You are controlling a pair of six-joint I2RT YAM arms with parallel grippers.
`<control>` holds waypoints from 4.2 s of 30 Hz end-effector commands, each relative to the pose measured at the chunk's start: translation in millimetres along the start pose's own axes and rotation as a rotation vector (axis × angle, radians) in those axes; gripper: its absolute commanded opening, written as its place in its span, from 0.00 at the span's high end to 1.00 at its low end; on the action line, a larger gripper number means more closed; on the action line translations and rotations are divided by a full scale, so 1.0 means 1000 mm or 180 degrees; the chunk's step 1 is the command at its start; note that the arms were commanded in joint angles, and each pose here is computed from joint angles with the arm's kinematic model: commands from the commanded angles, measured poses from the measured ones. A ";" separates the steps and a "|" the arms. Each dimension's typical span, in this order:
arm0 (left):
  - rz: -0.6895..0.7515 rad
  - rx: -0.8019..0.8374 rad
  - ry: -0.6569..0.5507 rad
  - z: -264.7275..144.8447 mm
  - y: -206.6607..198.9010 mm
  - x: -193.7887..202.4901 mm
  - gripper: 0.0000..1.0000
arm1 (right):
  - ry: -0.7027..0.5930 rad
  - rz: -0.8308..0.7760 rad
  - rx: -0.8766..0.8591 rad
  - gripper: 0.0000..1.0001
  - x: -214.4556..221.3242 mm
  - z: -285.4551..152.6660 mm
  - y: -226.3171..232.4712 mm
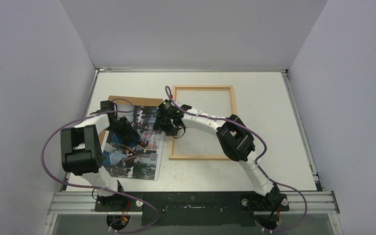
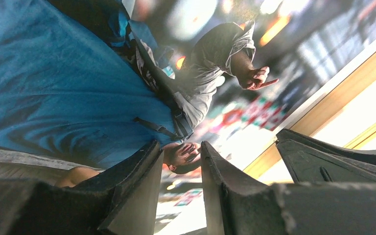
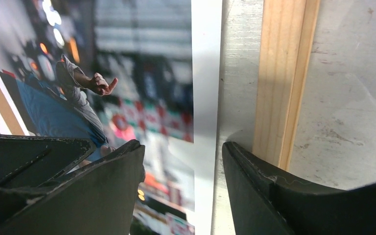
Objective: Put the photo into the frame
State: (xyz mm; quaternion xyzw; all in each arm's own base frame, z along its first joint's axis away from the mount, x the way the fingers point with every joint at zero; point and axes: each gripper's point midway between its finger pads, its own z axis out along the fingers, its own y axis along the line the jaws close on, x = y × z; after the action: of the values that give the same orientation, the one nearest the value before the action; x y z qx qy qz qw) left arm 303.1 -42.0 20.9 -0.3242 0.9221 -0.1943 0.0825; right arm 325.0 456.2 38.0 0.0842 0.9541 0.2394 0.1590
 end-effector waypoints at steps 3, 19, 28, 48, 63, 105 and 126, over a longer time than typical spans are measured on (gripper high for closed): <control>0.0067 0.0007 0.0003 0.004 -0.001 -0.008 0.67 | -0.0111 -0.0057 0.0165 0.36 -0.010 -0.008 -0.003; 0.0011 -0.0140 0.0137 0.010 0.008 -0.003 0.67 | 0.0217 0.0358 -0.0281 0.32 0.006 0.010 0.018; 0.0002 -0.0206 0.0154 0.011 0.011 -0.004 0.67 | 0.0104 0.0530 -0.1006 0.30 -0.010 -0.014 0.049; -0.0003 -0.0211 0.0168 0.011 0.010 -0.004 0.67 | 0.0334 0.1057 -0.1809 0.31 -0.007 -0.074 0.085; 0.0014 -0.0118 0.0069 0.003 0.003 -0.007 0.67 | 0.0162 0.0392 -0.1601 0.73 -0.012 -0.037 0.065; 0.1898 0.1040 -0.1325 -0.156 -0.169 -0.021 0.38 | -0.0823 -0.0376 -0.0812 1.00 -0.157 -0.239 -0.007; 0.3920 0.2797 -0.2580 -0.252 -0.318 0.130 0.15 | -0.2232 0.0836 0.0069 1.00 -0.211 -0.331 -0.079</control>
State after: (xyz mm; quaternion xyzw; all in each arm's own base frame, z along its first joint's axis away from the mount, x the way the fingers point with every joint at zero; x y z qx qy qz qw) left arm 317.0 -254.8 312.9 0.2031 0.7704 -0.3130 0.5169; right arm 393.3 213.9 287.3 0.2145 0.8781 0.1943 0.3810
